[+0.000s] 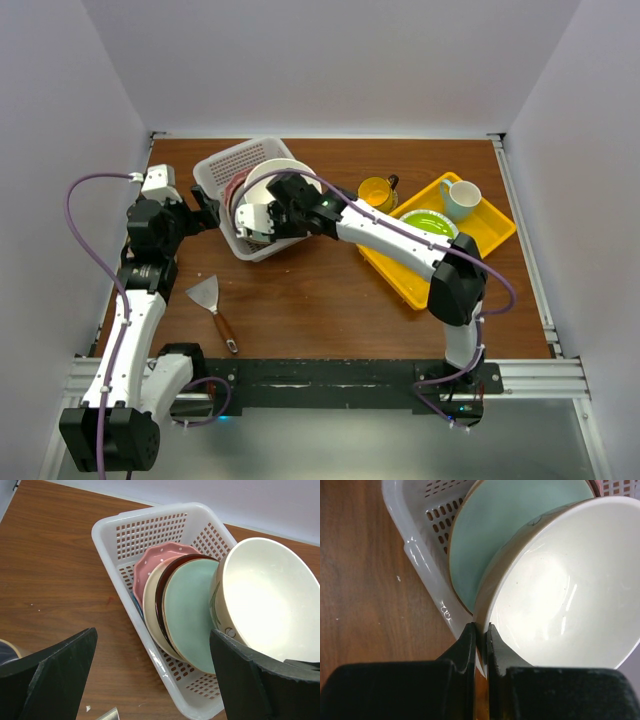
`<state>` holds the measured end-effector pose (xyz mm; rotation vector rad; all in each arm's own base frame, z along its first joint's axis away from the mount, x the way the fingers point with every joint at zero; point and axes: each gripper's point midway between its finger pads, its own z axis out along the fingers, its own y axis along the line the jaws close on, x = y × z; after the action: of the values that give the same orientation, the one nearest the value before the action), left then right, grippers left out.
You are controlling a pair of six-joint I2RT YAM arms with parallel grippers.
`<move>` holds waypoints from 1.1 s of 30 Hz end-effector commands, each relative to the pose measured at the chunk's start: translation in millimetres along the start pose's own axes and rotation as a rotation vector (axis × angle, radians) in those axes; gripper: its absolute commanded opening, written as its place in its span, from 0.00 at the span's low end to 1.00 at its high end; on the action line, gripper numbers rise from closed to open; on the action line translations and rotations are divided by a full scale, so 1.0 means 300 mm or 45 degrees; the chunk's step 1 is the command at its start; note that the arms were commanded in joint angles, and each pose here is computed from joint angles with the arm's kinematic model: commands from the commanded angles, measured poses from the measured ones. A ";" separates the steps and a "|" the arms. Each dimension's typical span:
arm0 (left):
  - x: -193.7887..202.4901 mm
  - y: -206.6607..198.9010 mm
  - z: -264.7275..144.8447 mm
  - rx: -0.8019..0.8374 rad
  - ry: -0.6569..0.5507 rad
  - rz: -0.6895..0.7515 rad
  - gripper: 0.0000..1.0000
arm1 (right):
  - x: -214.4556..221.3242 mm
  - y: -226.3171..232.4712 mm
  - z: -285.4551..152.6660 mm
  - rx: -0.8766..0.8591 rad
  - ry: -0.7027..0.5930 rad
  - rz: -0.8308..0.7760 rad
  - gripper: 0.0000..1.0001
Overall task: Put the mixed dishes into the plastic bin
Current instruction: Place the bowl in the plastic bin.
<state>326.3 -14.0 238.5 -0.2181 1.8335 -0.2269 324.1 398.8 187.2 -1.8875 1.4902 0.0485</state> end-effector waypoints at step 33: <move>-0.054 -0.012 -0.001 0.023 -0.059 -0.002 1.00 | -0.095 -0.133 -0.217 0.353 -0.285 0.137 0.50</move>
<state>326.3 -15.2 238.5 -0.2133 1.8343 -0.2332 332.4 395.1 251.0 -1.5670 1.3746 0.0419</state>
